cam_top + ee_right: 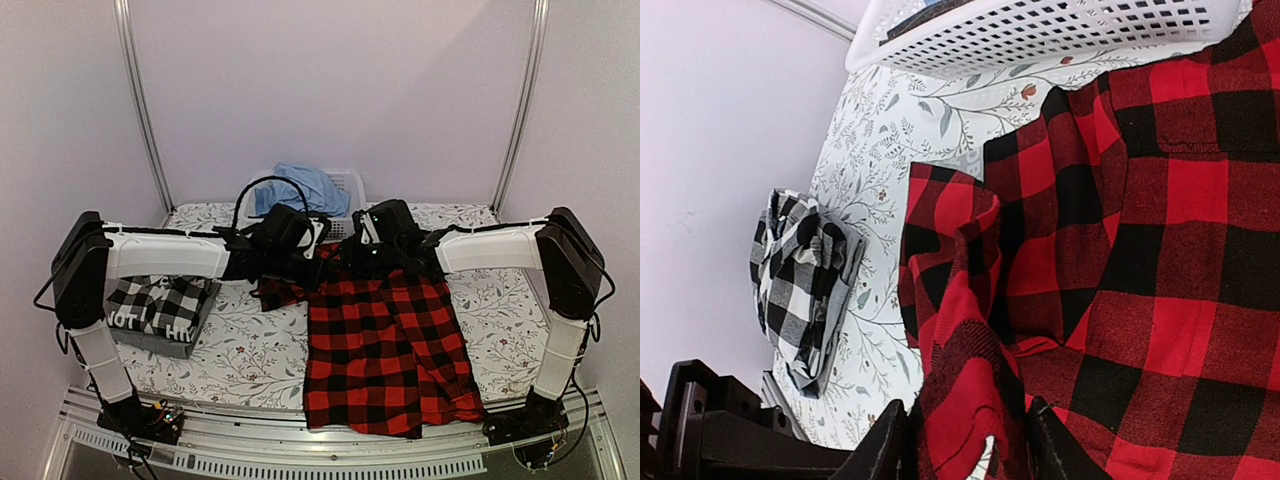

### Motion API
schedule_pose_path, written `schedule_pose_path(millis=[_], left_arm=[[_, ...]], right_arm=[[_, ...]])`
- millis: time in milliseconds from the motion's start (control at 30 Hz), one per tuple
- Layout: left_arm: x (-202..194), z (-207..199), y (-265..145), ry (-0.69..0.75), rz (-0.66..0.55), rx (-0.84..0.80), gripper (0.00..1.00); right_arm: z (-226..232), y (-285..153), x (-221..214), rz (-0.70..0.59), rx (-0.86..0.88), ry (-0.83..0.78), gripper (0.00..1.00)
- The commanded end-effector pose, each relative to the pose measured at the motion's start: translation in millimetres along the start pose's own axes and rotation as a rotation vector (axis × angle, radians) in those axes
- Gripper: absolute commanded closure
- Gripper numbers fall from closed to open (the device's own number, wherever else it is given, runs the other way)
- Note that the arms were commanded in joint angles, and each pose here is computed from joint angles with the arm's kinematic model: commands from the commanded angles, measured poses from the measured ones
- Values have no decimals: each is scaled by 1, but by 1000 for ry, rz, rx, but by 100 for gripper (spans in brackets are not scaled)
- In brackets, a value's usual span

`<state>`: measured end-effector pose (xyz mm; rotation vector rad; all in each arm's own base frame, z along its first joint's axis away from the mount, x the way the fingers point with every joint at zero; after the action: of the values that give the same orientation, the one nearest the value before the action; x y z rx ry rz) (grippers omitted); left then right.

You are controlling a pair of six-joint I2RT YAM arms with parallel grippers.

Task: Fold and stack the long sleeve shirts
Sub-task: Pass from the left arm to the right

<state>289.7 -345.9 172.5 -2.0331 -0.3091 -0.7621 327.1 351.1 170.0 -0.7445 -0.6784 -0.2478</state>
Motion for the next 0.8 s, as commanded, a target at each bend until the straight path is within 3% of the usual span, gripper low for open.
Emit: schedule_pose_path(millis=[0, 200, 267, 467, 600, 767], left_arm=[[2, -14, 0, 24, -9, -74, 100], [0, -15, 1, 17, 1, -81, 98], [0, -14, 0, 8, 2, -80, 95], [-1, -17, -19, -53, 29, -104, 68], [-11, -19, -50, -140, 76, -156, 61], [-50, -12, -81, -218, 174, -153, 60]], right_arm=[[6, 6, 0, 6, 21, -4, 66], [8, 2, 3, 2, 12, -14, 99], [8, 1, 5, 2, 0, -20, 100], [10, -15, 25, -44, -88, -72, 100], [16, -26, 52, -80, -138, -157, 100], [18, -38, 76, -112, -175, -229, 100]])
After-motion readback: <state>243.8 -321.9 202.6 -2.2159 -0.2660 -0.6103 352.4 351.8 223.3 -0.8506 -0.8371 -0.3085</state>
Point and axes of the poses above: each gripper's point midway between its finger pads, its own y axis out along the fingers, its own z axis along the line the jaws close on, x = y × z, the point moved 7 cm from there along -y, back along the fingers, and after that the axes turned 14 degrees about -y, right-handed, at the moved point
